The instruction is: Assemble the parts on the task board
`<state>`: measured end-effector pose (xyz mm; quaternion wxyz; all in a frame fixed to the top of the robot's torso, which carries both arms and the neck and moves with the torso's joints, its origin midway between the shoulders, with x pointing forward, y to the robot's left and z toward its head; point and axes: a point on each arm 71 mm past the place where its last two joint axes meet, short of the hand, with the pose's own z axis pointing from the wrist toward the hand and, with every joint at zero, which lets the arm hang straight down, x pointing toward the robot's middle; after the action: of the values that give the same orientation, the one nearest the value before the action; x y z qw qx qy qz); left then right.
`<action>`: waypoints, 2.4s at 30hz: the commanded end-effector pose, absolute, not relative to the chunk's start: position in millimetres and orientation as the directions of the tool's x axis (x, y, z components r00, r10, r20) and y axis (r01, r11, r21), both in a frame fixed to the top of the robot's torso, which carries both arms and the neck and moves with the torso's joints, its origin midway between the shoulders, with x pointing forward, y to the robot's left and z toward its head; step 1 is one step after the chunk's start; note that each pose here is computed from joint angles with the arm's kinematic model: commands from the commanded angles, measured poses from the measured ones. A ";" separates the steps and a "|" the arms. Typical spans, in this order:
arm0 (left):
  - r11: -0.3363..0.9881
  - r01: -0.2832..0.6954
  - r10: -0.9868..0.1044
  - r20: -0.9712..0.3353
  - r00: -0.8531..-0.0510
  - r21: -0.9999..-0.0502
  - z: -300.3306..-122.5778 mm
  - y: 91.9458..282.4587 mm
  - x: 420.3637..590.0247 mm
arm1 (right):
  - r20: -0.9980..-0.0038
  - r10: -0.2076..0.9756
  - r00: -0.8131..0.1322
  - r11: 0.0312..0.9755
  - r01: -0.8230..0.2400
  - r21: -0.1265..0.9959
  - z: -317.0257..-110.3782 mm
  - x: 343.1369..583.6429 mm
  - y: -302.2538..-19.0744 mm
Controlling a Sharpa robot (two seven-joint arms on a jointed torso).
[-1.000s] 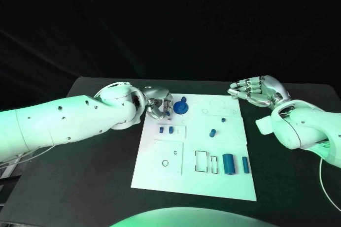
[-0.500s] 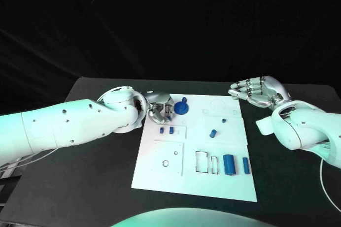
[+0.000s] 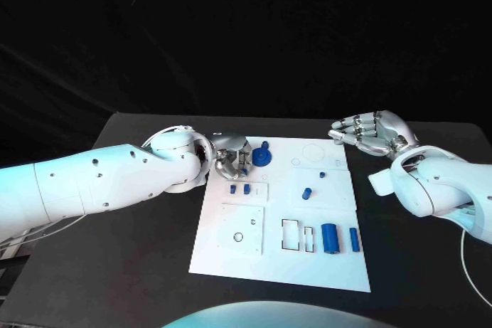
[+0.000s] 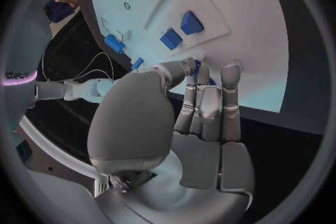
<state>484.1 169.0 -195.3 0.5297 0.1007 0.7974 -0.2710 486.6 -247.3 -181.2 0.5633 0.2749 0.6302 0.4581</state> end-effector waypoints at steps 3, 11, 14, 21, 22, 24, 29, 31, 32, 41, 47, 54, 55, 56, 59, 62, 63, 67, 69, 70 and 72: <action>0.840 0.439 -0.097 -0.884 -0.456 -0.319 -199.6 168.3 482.8 | -0.459 0.858 -0.232 0.425 -0.180 0.887 -181.2 486.0 -245.3; 0.848 0.433 -0.076 -0.878 -0.473 -0.307 -202.0 170.0 482.2 | -0.459 0.858 -0.231 0.425 -0.181 0.887 -181.1 486.0 -245.4; 0.848 0.433 -0.074 -0.877 -0.475 -0.306 -202.2 170.3 482.0 | -0.459 0.858 -0.231 0.425 -0.181 0.887 -181.1 486.0 -245.4; 0.849 0.432 -0.074 -0.878 -0.473 -0.305 -202.2 171.0 482.0 | -0.459 0.858 -0.230 0.426 -0.181 0.887 -181.1 486.1 -245.4; 0.849 0.432 -0.074 -0.878 -0.473 -0.304 -202.2 171.0 482.0 | -0.459 0.858 -0.230 0.426 -0.181 0.887 -181.1 486.1 -245.4; 0.849 0.432 -0.075 -0.878 -0.472 -0.304 -202.2 171.0 482.2 | -0.459 0.858 -0.230 0.426 -0.182 0.886 -181.1 486.1 -245.4; 0.848 0.433 -0.077 -0.879 -0.470 -0.306 -202.0 169.9 482.7 | -0.459 0.858 -0.229 0.425 -0.183 0.886 -180.9 486.0 -245.3; 0.847 0.434 -0.077 -0.879 -0.470 -0.307 -202.1 169.2 482.7 | -0.459 0.858 -0.228 0.425 -0.183 0.886 -180.9 486.1 -245.4; 0.847 0.434 -0.077 -0.878 -0.471 -0.308 -202.1 168.9 482.7 | -0.459 0.858 -0.228 0.425 -0.183 0.886 -180.9 486.0 -245.4; 0.844 0.433 -0.079 -0.871 -0.484 -0.317 -203.0 168.8 482.8 | -0.460 0.859 -0.227 0.426 -0.182 0.886 -180.9 486.0 -245.9; 0.843 0.432 -0.084 -0.872 -0.482 -0.321 -202.8 169.3 483.0 | -0.460 0.859 -0.226 0.427 -0.182 0.886 -180.9 486.1 -246.4; 0.841 0.433 -0.092 -0.875 -0.475 -0.324 -201.9 169.2 482.8 | -0.460 0.858 -0.227 0.427 -0.180 0.886 -181.2 486.5 -246.4; 0.841 0.433 -0.094 -0.876 -0.474 -0.324 -201.7 169.1 482.7 | -0.460 0.858 -0.228 0.427 -0.180 0.886 -181.2 486.6 -246.4; 0.840 0.434 -0.095 -0.876 -0.473 -0.325 -201.6 169.1 482.7 | -0.460 0.858 -0.228 0.427 -0.180 0.886 -181.3 486.7 -246.4; 0.840 0.434 -0.097 -0.877 -0.471 -0.326 -201.3 169.0 482.6 | -0.460 0.858 -0.227 0.428 -0.179 0.886 -181.4 487.0 -246.4; 0.840 0.434 -0.099 -0.878 -0.469 -0.326 -200.9 169.2 482.6 | -0.461 0.858 -0.228 0.429 -0.178 0.886 -181.6 487.2 -246.4; 0.840 0.434 -0.100 -0.878 -0.468 -0.327 -200.9 169.2 482.6 | -0.461 0.858 -0.228 0.429 -0.177 0.886 -181.6 487.3 -246.3; 0.840 0.433 -0.099 -0.878 -0.468 -0.326 -200.8 169.4 482.7 | -0.461 0.858 -0.229 0.429 -0.177 0.886 -181.7 487.5 -246.2; 0.841 0.433 -0.099 -0.878 -0.468 -0.325 -200.9 169.7 482.8 | -0.461 0.858 -0.229 0.429 -0.176 0.886 -181.8 487.5 -246.2; 0.841 0.432 -0.098 -0.878 -0.468 -0.325 -200.9 169.8 482.9 | -0.461 0.858 -0.228 0.429 -0.176 0.886 -181.8 487.6 -246.2; 0.843 0.431 -0.097 -0.878 -0.469 -0.323 -201.0 170.2 483.0 | -0.461 0.858 -0.228 0.429 -0.176 0.886 -181.8 487.7 -246.2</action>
<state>484.3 172.1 -200.2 0.5105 0.1010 0.8141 -0.2578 488.0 -248.0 -181.6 0.5642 0.2754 0.6304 0.4566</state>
